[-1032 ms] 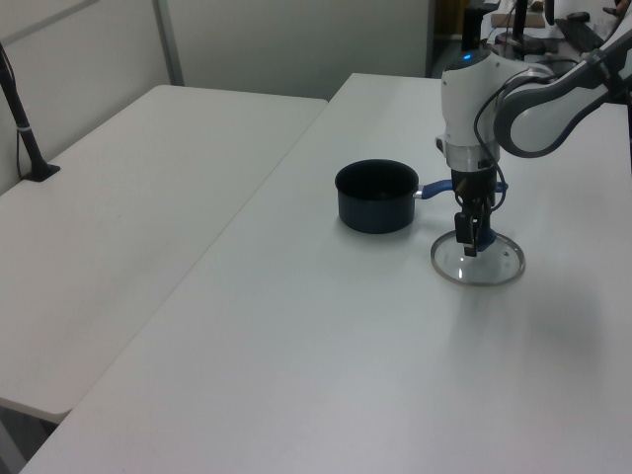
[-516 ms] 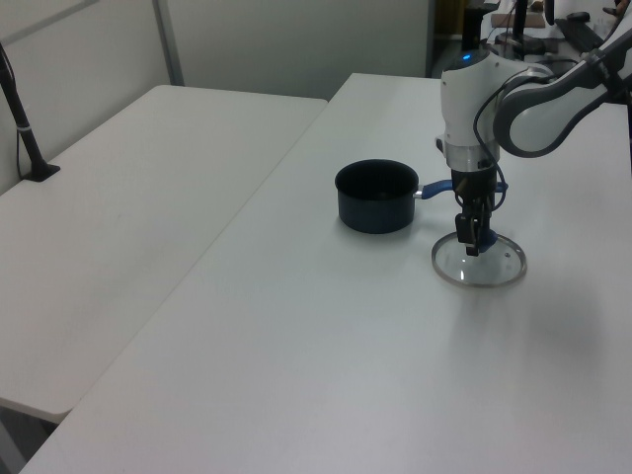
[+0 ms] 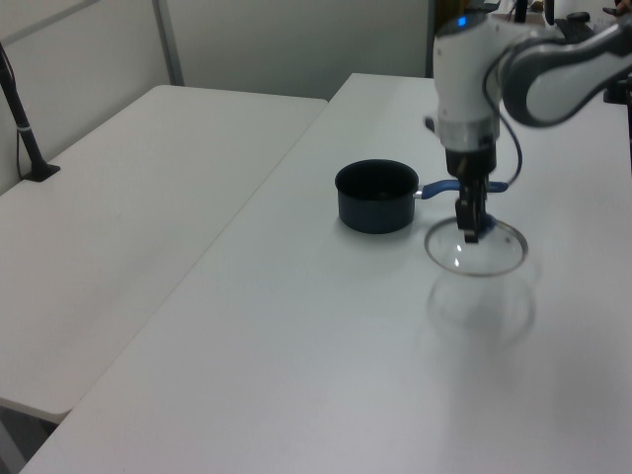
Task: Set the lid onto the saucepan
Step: 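Close the gripper on the blue knob and lift the lid, then carry the lid over the saucepan and lower it onto the rim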
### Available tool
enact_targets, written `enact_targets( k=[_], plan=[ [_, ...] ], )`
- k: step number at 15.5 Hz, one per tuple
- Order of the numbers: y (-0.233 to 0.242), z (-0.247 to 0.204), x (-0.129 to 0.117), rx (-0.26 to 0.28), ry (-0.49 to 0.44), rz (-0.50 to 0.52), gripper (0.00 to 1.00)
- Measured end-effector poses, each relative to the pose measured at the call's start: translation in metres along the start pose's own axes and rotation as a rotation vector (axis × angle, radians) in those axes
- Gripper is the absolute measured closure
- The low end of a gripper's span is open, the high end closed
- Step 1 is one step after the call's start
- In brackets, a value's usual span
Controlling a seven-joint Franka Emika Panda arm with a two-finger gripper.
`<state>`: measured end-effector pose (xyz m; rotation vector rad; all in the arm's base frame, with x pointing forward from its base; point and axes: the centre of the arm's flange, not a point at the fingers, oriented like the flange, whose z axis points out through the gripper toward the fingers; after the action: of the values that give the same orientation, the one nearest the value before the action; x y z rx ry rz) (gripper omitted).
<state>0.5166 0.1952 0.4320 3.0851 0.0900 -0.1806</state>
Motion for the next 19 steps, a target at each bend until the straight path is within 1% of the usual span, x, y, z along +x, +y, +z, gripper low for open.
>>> enact_targets(
  k=[3, 5, 7, 9, 12, 14, 17, 19],
  plan=[
    [0.017, -0.062, 0.015, 0.019, 0.047, 0.037, 0.34],
    [0.049, -0.093, 0.031, 0.038, 0.084, 0.094, 0.34],
    [0.09, -0.111, 0.054, 0.053, 0.097, 0.162, 0.34],
    [0.13, -0.117, 0.083, 0.066, 0.114, 0.221, 0.34],
    [0.17, -0.101, 0.129, 0.073, 0.122, 0.285, 0.34],
    [0.179, -0.076, 0.153, 0.073, 0.101, 0.3, 0.34],
    [0.18, -0.043, 0.173, 0.064, 0.073, 0.319, 0.34],
    [0.18, -0.02, 0.187, 0.055, 0.084, 0.358, 0.34]
  ],
)
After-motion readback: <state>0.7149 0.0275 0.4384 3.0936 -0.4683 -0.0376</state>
